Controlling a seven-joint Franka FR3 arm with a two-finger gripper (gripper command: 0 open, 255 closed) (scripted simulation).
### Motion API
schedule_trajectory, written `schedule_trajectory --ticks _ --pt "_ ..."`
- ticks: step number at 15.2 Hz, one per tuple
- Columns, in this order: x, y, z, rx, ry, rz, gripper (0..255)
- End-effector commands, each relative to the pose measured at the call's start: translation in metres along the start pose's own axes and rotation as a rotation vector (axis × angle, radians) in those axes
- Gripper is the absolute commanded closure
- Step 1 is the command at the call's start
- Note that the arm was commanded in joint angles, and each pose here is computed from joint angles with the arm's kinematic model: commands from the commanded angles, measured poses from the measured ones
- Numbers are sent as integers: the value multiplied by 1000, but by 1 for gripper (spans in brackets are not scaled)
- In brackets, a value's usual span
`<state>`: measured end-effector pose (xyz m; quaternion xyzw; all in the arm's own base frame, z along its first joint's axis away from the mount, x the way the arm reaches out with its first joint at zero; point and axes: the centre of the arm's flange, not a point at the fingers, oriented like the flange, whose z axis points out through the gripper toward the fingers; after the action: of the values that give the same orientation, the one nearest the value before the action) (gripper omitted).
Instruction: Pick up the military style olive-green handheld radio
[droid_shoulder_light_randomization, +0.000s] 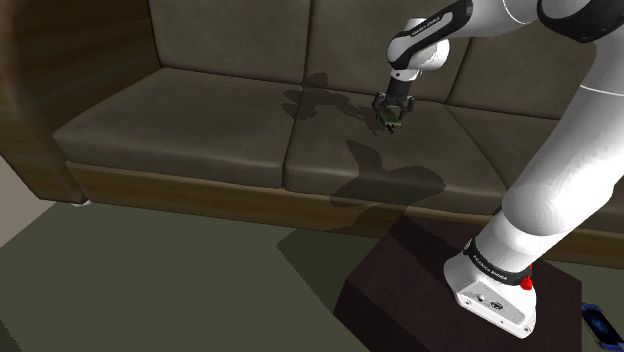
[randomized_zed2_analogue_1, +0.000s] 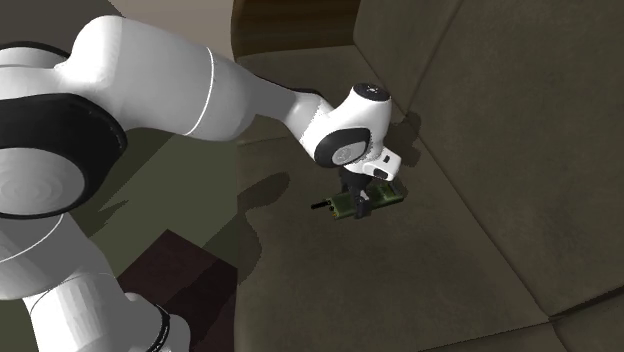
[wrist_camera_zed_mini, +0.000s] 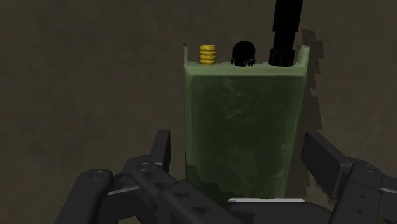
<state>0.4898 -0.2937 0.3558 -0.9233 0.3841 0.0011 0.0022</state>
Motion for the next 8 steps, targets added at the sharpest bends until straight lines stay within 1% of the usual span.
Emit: schedule_trajectory --ticks 1,2,8 --pt "0 1 4 0 1 0 0" --pt "1 1 4 0 1 0 255" --pt "0 2 4 0 1 0 255"
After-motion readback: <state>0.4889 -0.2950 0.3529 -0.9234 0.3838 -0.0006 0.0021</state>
